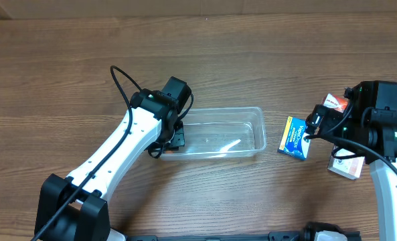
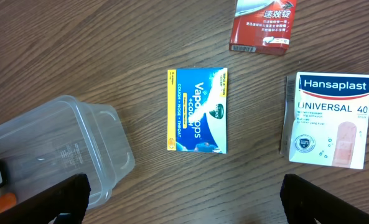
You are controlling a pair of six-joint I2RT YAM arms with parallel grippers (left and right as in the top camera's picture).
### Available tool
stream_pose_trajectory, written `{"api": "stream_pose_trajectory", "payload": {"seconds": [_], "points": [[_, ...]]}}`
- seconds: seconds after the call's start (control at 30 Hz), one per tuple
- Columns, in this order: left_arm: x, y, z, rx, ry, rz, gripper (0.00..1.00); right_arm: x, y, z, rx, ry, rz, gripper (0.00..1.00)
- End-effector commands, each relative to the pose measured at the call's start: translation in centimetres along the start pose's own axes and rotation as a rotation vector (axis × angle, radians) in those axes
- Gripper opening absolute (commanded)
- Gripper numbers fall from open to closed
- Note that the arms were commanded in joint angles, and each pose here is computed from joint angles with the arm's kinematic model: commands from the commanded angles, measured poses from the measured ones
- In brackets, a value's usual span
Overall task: Pack container
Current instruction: 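Place the orange tube into the container's left end with left gripper, then reach the right gripper to the VapoDrops box and grasp it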
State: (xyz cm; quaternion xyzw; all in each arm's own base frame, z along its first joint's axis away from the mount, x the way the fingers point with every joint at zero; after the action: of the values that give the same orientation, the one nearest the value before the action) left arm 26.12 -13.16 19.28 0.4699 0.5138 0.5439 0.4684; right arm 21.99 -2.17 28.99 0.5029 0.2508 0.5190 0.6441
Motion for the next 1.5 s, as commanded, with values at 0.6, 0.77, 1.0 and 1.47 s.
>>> {"api": "stream_pose_trajectory", "payload": {"seconds": [0.6, 0.77, 1.0, 1.47], "points": [[1.0, 7.4, 1.4, -0.158, -0.016, 0.044, 0.74, 0.1, 1.0, 0.3, -0.032, -0.004, 0.013, 1.0], [3.0, 12.6, 0.6, -0.292, 0.026, 0.048, 1.0, 0.1, 1.0, 0.1, -0.019, -0.006, 0.01, 1.0], [12.8, 18.6, -1.8, -0.515, 0.201, -0.039, 1.0, -0.2, -0.3, 1.9, -0.072, -0.056, -0.054, 1.0], [13.8, 11.6, 5.1, -0.251, 0.18, -0.079, 1.0, 0.0, -16.3, 2.9, 0.389, -0.055, -0.149, 1.0]]}}
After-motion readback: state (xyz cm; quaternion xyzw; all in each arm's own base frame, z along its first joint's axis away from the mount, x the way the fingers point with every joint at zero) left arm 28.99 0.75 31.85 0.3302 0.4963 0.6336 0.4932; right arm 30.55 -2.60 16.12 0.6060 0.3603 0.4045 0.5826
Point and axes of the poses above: each gripper's point midway between its finger pads, its own y axis back along the fingers, its own x axis along the line the jaws close on, z = x × y, the point moved 10 cm from there along y, back along the fingers
